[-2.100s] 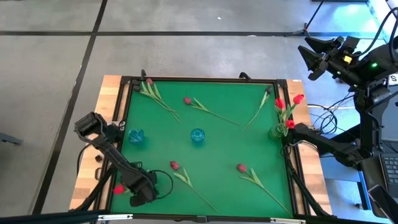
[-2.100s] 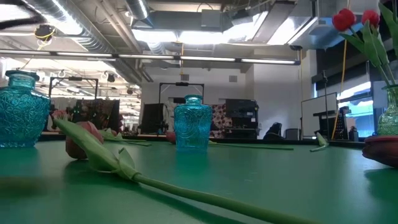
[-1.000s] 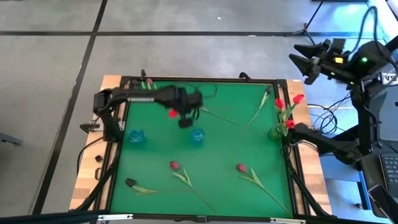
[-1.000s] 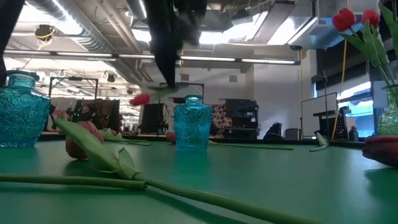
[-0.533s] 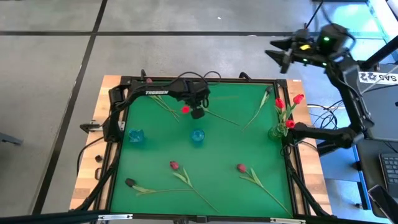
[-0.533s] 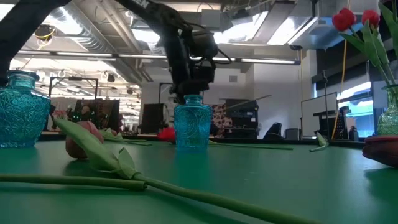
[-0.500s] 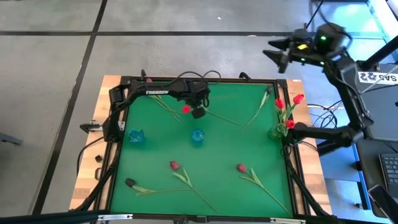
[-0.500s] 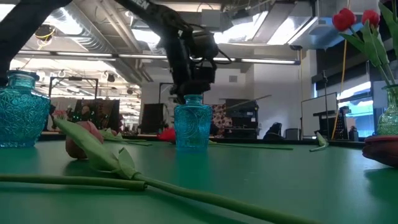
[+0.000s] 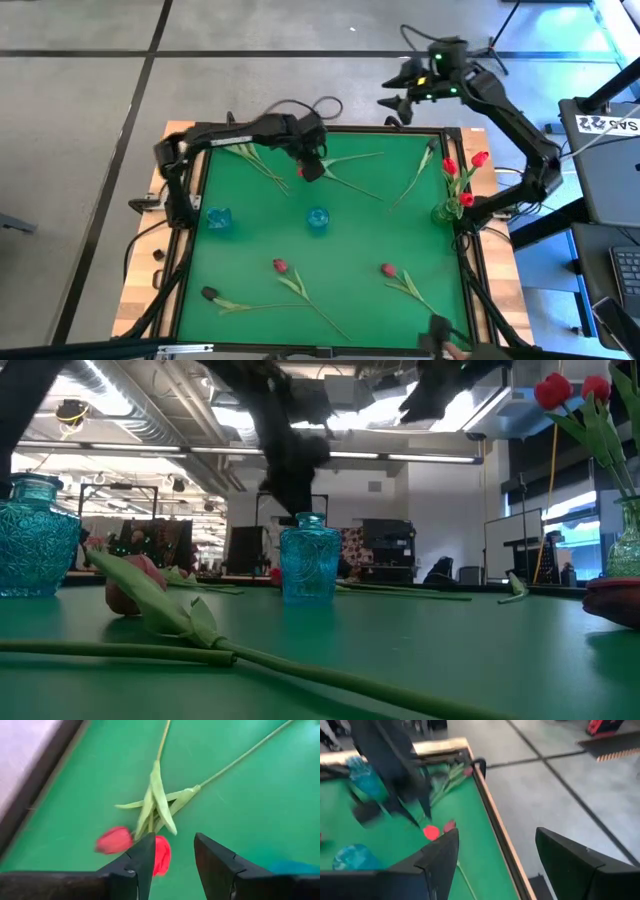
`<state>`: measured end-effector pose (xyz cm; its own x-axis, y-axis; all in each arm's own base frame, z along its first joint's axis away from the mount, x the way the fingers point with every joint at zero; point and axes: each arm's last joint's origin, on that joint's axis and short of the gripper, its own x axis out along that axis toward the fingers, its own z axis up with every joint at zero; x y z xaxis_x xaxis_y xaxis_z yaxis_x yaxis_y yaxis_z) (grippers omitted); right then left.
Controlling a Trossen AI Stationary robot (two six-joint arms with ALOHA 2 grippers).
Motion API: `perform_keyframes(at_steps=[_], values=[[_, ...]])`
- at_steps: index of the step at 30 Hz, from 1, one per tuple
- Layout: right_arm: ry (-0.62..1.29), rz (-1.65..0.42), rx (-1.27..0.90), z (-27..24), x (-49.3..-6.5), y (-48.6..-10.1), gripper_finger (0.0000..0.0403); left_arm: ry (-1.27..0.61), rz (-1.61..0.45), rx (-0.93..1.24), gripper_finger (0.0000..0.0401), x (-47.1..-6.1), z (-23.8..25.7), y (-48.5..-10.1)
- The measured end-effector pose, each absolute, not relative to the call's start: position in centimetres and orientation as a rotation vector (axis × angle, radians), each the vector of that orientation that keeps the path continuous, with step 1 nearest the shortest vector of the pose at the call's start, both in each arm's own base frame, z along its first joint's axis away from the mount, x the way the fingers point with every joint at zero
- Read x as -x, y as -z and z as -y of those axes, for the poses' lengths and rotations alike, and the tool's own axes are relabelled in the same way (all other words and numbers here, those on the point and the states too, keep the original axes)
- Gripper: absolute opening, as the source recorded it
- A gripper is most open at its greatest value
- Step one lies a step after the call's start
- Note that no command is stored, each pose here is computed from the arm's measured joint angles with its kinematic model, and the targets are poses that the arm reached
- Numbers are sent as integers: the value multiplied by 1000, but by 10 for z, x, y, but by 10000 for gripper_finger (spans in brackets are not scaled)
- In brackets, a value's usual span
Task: Sort flowers into vase by color
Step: Put the pink flower into the green flower vase
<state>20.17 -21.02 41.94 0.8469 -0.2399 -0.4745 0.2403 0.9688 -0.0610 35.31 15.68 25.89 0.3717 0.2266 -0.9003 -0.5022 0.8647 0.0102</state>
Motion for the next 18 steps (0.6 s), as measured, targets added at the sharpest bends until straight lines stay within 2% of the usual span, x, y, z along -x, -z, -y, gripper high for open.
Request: perform_keyframes(at_steps=[10,18], values=[[315,-642,-73,240,-222,-382,264,-501,-815,218,136,-292,-138,-360],[218,-807,-75,246,-236,-350,264,-572,-656,167,136,-251,-121,-405]])
